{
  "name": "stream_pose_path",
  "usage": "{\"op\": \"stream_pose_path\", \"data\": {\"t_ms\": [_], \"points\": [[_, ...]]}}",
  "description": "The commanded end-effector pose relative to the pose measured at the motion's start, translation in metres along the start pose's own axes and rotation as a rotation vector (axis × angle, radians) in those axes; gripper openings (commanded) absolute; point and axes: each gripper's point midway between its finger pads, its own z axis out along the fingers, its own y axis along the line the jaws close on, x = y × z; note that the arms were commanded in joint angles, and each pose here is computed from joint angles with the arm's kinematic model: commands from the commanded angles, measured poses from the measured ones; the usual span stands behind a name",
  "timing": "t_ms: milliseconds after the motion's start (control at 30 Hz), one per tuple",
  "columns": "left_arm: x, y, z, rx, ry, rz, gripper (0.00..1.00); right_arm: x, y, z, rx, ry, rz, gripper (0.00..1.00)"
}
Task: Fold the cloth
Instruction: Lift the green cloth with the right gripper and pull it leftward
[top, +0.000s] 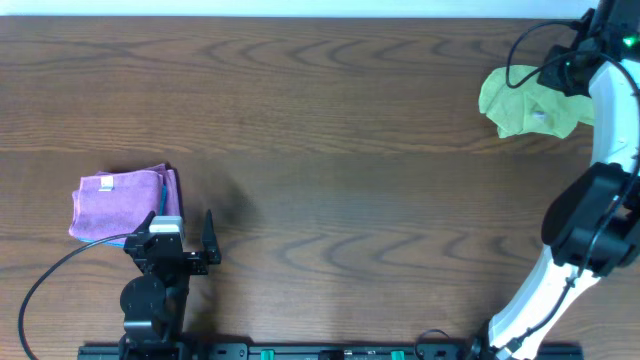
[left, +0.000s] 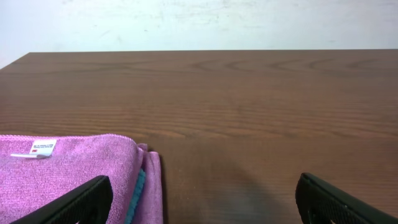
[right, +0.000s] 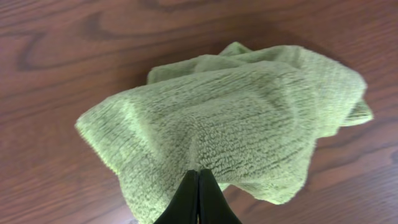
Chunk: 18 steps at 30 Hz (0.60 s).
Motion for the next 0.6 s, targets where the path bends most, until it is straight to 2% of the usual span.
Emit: {"op": "stream_pose_path", "data": {"t_ms": [0,333,567], "points": [[0.014,0.003,0.003,-0.014,0.030,0.017,0.95,-0.003,0.027,-0.013,-0.058,-0.016,-0.025,0.01],[0.014,0.003,0.003,-0.014,0.030,0.017,0.95,0.002,0.130,-0.064,-0.192,-0.081,-0.205,0.01],[0.014,0.003,0.003,-0.014,0.030,0.017,0.95,0.015,0.162,-0.093,-0.215,-0.090,-0.269,0.01]]}}
